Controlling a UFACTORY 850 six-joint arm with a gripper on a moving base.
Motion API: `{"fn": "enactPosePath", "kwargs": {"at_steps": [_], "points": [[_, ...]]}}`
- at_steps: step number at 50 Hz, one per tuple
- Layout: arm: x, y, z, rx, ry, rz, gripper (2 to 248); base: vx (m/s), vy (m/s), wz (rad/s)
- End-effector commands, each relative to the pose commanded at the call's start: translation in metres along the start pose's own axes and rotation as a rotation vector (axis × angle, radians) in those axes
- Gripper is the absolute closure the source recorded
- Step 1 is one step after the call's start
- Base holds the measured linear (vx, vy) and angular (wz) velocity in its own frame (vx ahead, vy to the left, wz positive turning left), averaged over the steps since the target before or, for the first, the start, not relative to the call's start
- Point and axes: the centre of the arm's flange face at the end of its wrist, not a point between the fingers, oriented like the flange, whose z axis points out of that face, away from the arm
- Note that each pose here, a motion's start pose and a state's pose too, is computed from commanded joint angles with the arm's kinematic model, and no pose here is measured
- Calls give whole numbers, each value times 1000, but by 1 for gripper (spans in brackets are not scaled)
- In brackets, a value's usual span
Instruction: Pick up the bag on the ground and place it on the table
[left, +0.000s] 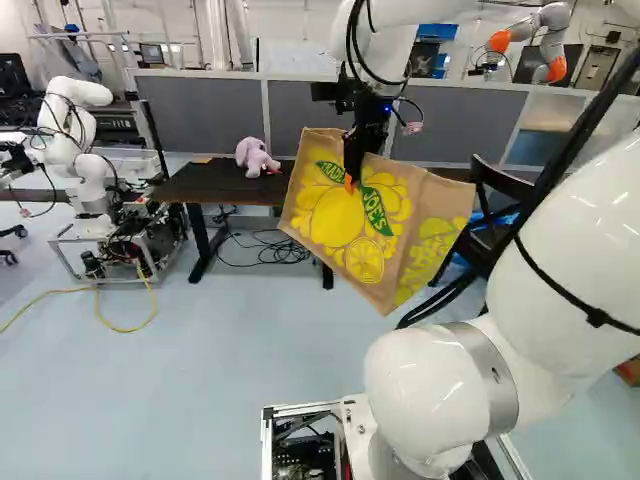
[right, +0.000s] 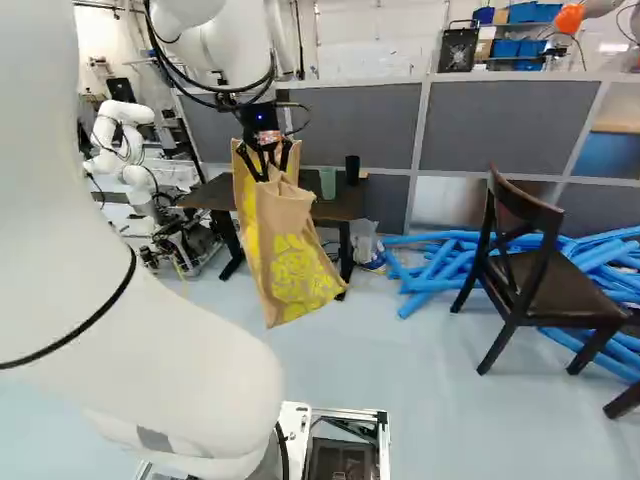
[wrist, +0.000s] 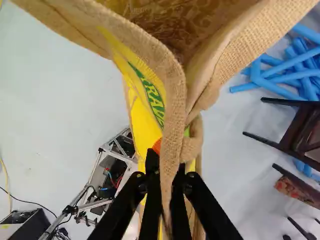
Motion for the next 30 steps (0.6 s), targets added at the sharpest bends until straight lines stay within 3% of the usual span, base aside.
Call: {"fn": "enactPosePath", "kwargs": {"at_steps": [30], "points": [[0,0,0,0,0,0,228,76,103,175]]}}
